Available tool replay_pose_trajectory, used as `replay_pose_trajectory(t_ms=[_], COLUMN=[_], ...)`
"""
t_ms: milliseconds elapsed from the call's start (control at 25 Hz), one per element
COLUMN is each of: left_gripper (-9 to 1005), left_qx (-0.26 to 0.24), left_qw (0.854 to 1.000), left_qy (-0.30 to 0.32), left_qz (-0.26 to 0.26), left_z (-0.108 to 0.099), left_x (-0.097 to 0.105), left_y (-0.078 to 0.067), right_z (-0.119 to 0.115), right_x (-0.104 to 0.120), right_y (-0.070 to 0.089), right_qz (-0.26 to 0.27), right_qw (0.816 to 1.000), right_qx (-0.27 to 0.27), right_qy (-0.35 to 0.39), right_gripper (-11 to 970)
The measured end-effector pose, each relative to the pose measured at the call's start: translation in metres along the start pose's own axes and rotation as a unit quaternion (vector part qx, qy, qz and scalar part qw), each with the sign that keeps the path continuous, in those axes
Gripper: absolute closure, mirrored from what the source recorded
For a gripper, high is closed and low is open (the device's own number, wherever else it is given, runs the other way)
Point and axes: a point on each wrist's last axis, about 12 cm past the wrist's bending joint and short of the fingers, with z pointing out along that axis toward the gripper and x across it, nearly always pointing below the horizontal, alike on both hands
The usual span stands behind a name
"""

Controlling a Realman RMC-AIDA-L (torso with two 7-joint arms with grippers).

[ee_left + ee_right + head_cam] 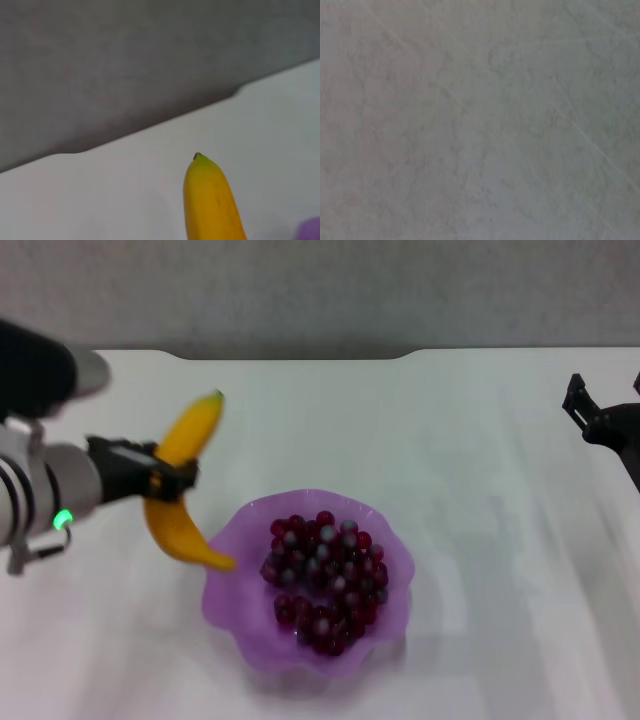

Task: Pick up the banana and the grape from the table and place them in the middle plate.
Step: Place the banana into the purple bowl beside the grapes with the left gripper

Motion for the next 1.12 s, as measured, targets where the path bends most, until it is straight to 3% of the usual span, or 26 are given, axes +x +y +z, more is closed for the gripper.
replay_pose_trajectory(t_ms=[280,680,1120], left_gripper=[492,494,435], left_qx=[0.045,0.077,0.083], left_qw=[0.998,0.994,0.993], left_qy=[0.03,0.059,0.059], left_qz=[0.016,0.042,0.059], left_z=[0.008,0.03,0.033], left_x=[0.02,0.034,0.029], left_y=[-0.03,-0.052,-0.059], right_z=[0.0,0.0,0.0], right_x=[0.0,-0.001,0.0], right_y=[0.0,0.002,0.001], right_qz=[-0.001,0.0,0.0], right_qw=[1.0,1.0,1.0], right_qx=[0.0,-0.003,-0.003], right_qy=[0.0,-0.002,-0.001], right_gripper=[99,99,100])
